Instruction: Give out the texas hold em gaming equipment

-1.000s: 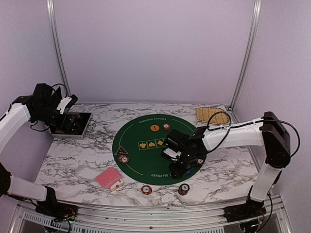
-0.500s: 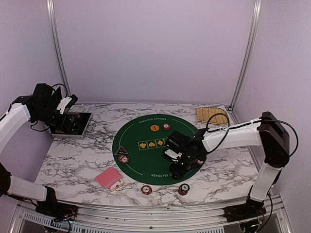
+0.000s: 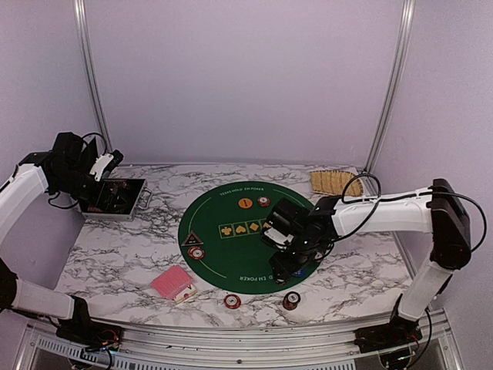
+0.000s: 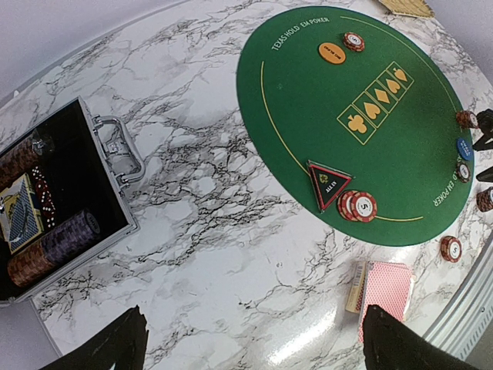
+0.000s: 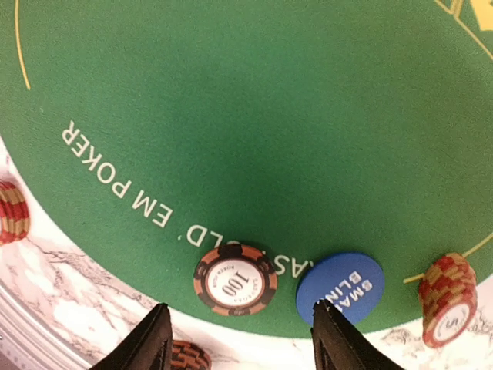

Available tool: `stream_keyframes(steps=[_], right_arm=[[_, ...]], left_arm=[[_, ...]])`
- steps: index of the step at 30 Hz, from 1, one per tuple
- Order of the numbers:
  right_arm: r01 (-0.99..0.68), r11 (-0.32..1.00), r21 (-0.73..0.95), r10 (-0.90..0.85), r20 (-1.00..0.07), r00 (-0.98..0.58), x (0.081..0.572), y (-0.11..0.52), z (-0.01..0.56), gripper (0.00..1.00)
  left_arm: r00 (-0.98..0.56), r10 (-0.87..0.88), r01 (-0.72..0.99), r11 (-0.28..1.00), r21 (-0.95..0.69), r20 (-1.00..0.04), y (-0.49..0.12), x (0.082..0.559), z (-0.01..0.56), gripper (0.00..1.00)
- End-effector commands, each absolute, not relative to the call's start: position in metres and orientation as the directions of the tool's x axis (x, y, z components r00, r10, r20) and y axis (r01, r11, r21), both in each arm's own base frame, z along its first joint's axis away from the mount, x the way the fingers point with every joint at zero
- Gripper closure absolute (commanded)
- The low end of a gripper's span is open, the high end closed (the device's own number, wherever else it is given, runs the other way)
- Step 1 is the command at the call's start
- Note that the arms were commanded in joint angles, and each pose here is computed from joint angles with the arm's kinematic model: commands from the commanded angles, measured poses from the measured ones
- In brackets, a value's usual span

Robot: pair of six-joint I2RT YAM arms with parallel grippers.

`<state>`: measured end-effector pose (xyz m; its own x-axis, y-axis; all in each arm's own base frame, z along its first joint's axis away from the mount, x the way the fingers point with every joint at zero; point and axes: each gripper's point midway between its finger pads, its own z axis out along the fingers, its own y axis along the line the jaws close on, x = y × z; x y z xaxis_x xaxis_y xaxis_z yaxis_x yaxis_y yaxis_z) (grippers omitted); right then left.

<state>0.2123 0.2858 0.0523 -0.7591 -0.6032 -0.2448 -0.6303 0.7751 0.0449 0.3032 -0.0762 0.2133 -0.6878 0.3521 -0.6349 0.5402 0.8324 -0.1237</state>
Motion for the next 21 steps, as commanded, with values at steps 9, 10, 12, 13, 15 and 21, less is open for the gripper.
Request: stream_keyframes(steps=[9,10,12,13,15,21], right_arm=[[-0.681,0.725,0.102,-0.66,-0.18,-0.729,0.141,0.274,0.077,0.22],[-0.686,0.72,0.107,-0.667,-0.169,-0.726,0.137,0.274,0.074,0.22],[-0.689,0.715,0.121,-0.672,-0.152,-0.724,0.13,0.274,0.068,0.22],[-0.69,0.713,0.124,-0.675,-0.146,-0.723,0.128,0.273,0.065,0.22],[-0.69,0.713,0.123,-0.677,-0.138,-0.723,0.127,0.273,0.06,0.23],[-0.696,0.71,0.107,-0.685,-0.121,-0.718,0.127,0.27,0.05,0.26]], left_arm=[[-0.673,0.356,0.552,0.825,-0.119,-0.648,-0.077,0.302,0.224,0.01],[-0.673,0.357,0.553,0.825,-0.119,-0.647,-0.077,0.302,0.224,0.01],[-0.673,0.356,0.553,0.825,-0.121,-0.648,-0.077,0.301,0.224,0.01],[-0.674,0.356,0.551,0.826,-0.12,-0.648,-0.077,0.301,0.224,0.01],[-0.671,0.357,0.552,0.826,-0.116,-0.65,-0.077,0.301,0.225,0.01],[-0.669,0.359,0.552,0.827,-0.11,-0.651,-0.076,0.302,0.226,0.01]])
